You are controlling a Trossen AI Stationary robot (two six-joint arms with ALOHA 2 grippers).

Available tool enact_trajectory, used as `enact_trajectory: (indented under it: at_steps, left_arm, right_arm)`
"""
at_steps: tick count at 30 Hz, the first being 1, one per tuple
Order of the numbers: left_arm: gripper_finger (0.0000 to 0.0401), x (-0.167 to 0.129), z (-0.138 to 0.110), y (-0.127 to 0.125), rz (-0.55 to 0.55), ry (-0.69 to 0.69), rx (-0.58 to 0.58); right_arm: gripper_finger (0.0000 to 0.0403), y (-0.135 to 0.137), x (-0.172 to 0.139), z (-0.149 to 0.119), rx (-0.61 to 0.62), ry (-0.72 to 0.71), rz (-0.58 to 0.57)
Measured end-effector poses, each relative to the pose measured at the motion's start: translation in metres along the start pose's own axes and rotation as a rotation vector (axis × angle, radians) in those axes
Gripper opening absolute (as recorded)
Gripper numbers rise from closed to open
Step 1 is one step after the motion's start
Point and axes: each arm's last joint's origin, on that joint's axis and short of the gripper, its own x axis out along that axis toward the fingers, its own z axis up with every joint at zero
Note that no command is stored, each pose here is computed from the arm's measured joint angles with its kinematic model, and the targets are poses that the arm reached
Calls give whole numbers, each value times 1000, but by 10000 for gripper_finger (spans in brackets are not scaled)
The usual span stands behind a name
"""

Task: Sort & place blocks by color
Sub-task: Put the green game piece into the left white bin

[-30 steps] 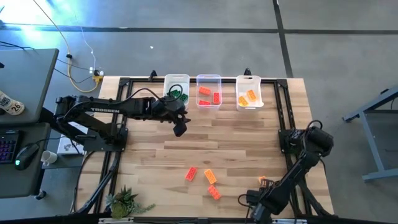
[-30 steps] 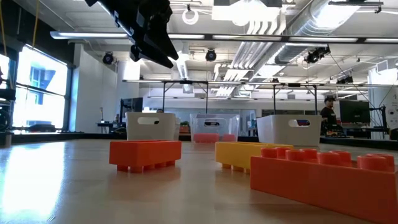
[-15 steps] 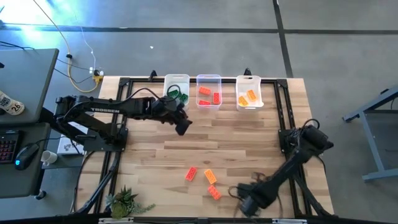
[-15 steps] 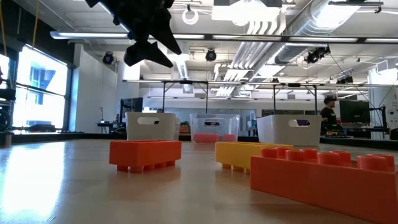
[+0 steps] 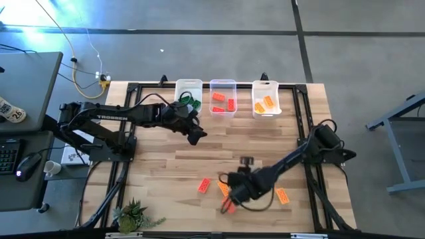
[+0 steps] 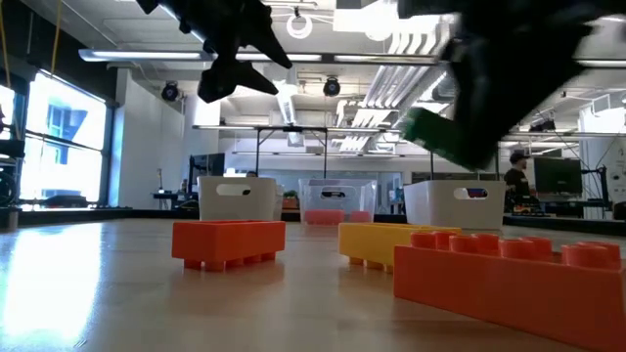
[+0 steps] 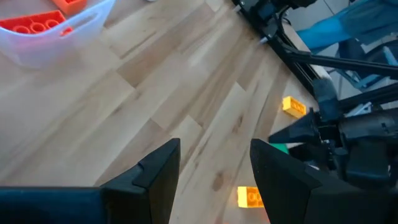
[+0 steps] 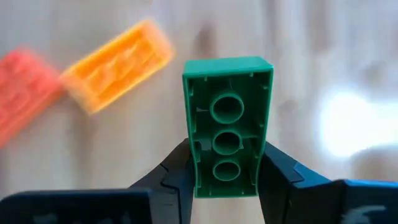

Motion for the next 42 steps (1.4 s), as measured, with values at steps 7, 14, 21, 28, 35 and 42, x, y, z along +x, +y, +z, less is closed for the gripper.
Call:
enact_trajectory:
  at_steps: [7,14,21,28,35,42]
  left_arm:
    - [184,0,0,0,-7,7,-24]
    - [184,0,0,0,-6,7,-43]
    - [184,0,0,0,-5,5,-49]
    - [184,0,0,0,4,-3,-49]
    - [184,0,1,1,43,-41,-49]
    - [184,0,1,1,44,-44,-41]
  right_arm:
    - [103,-39,-1,36,-148,-106,-197]
    - [103,-75,7,61,-272,-132,-305]
    - [103,-100,16,76,-293,-156,-345]
    - [103,-113,19,84,-238,-196,-402]
    - [103,-116,18,93,-200,-264,-416]
    - [103,-124,20,98,-146,-295,-439]
